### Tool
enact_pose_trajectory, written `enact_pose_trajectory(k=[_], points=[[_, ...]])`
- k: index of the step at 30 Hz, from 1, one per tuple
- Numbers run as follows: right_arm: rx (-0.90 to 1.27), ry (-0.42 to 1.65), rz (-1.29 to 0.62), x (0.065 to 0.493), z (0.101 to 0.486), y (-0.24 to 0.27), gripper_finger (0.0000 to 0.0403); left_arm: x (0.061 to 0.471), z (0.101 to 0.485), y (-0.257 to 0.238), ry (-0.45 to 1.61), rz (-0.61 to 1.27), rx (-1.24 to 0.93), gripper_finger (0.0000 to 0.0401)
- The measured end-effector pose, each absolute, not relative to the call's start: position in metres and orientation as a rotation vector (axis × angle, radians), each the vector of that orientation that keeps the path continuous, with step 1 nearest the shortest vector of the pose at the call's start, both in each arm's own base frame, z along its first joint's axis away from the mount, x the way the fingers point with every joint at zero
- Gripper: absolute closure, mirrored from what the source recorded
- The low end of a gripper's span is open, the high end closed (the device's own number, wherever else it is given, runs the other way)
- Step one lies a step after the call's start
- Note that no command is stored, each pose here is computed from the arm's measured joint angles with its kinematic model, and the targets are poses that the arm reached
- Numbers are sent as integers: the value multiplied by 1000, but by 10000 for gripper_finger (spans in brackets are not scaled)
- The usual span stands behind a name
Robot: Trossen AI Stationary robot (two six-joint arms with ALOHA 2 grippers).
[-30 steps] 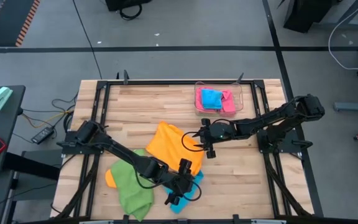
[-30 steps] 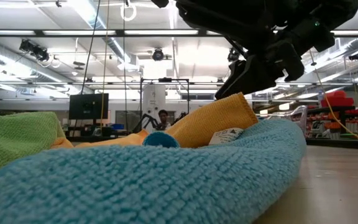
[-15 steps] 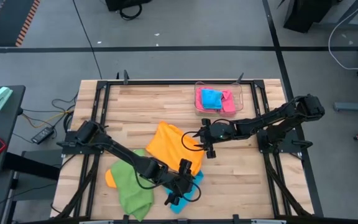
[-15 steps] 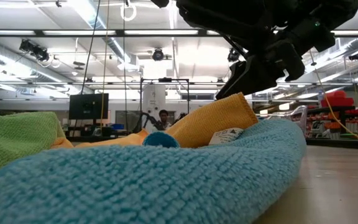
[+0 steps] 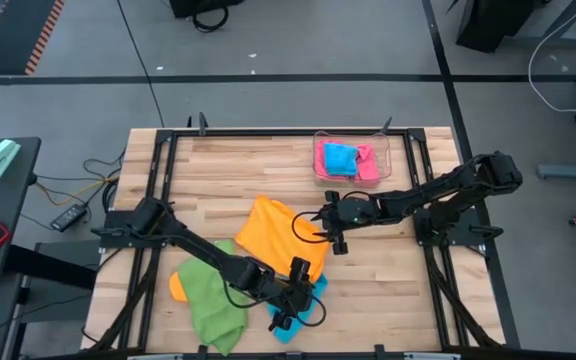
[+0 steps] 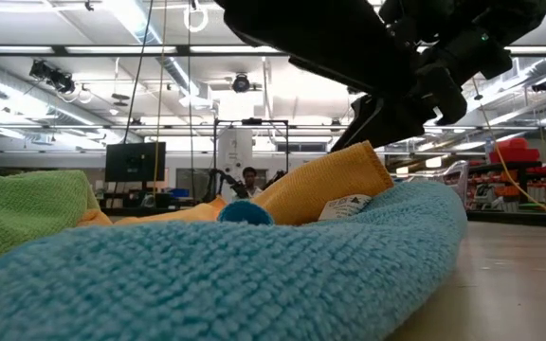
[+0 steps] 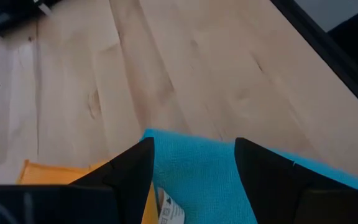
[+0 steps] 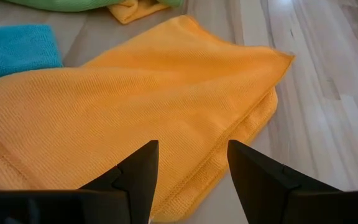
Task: Fold microfiber towels
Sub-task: Fold the right yellow towel
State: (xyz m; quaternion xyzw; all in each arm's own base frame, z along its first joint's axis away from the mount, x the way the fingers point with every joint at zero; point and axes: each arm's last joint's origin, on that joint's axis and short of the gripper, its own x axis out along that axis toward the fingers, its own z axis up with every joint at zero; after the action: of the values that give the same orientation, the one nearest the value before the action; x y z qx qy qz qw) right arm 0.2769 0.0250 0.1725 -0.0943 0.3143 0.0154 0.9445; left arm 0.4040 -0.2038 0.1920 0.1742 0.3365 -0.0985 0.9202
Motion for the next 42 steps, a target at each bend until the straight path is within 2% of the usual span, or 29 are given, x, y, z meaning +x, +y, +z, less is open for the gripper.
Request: enact_pose_trajectory(k=[15, 20, 29, 34, 42], points=[[-213, 677, 36, 263, 190, 26, 202, 398, 193, -208, 708, -180, 379, 174], [-231, 681, 59, 261, 190, 31, 202, 399, 192, -203, 714, -87, 396, 174], [-222, 676, 61, 261, 190, 32, 202, 404, 175, -182, 826, 50, 242, 183], [-171, 699, 156, 262, 185, 39, 202, 404, 176, -183, 822, 60, 216, 190], [-225, 706, 224, 263, 177, 60, 202, 398, 175, -189, 850, 40, 249, 199]])
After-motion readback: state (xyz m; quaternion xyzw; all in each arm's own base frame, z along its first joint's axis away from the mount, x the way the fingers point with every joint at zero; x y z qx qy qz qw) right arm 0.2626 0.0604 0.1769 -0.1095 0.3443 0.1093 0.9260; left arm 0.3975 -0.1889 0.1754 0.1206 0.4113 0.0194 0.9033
